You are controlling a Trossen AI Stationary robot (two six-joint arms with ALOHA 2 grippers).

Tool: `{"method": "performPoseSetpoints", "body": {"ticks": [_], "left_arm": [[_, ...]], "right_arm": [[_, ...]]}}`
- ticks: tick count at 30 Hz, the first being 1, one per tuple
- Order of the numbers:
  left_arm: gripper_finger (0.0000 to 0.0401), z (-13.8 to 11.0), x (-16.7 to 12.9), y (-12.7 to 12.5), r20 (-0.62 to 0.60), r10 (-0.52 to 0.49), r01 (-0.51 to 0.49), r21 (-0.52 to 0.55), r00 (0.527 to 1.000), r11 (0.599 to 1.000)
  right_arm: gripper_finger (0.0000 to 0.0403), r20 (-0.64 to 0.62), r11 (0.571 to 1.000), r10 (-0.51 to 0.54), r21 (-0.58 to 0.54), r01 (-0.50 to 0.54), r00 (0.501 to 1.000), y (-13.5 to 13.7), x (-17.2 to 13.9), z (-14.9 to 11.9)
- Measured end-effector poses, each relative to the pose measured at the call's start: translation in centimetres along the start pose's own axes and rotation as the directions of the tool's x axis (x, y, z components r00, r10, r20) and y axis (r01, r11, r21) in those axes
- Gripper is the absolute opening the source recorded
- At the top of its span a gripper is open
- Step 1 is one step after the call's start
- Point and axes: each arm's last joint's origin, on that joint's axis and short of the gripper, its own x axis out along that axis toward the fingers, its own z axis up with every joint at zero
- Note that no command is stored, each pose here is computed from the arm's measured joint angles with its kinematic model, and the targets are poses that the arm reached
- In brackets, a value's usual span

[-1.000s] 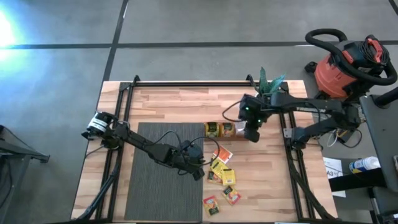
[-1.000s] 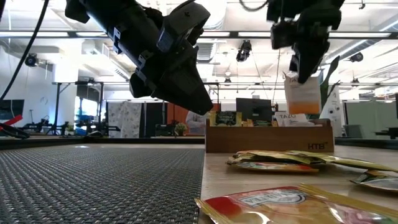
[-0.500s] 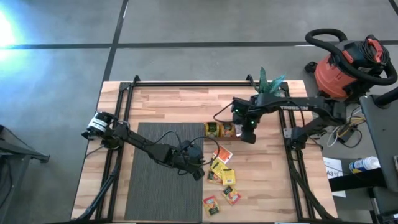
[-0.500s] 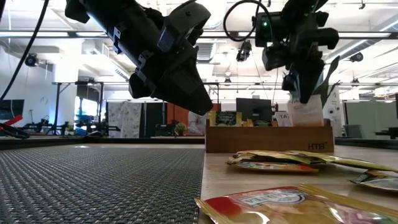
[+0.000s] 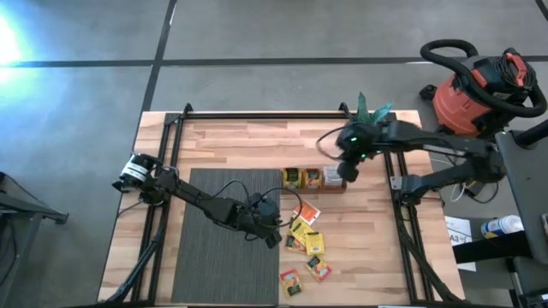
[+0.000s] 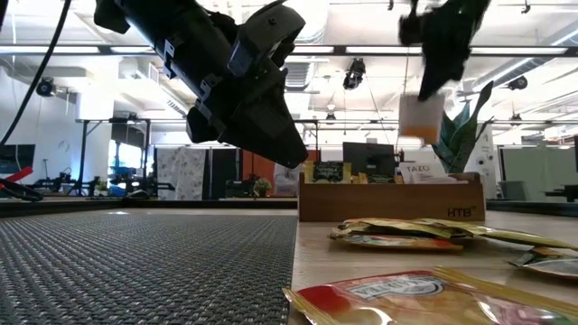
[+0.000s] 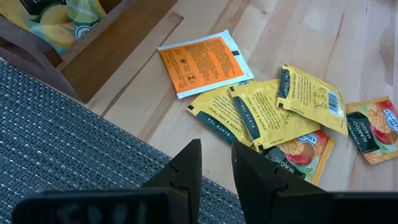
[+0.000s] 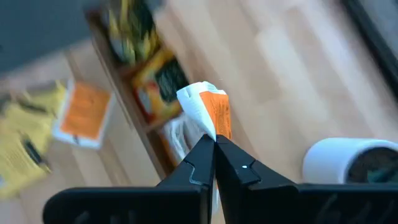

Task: Pick & Place Tea
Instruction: Put the white tea bag into the right section of the wooden organizer

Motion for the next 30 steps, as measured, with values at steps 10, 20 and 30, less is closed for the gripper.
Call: {"method": "performPoseSetpoints", "body": {"ticks": [10,20,30], "left_arm": [[0.0084,0.1,0.0,0.1,0.015,0.018,-0.018,-0.001,1.0,1.0],[0.0084,0.3,0.1,0.3,0.021,0.024,-0.024,-0.007,0.999,1.0],[0.0084,0.3,0.1,0.3,0.022,0.023,-0.023,-0.032,0.999,0.999]], "right_arm": [[0.0008,0.144,0.974,0.072,0.202,-0.101,0.987,-0.8,-5.0,-3.5],[0.0008,0.008,0.966,0.213,0.15,-0.212,0.977,-0.1,-1.7,-3.8],[0.0008,-0.152,0.962,0.266,-0.013,-0.271,0.952,0.7,3.4,-2.6]]}}
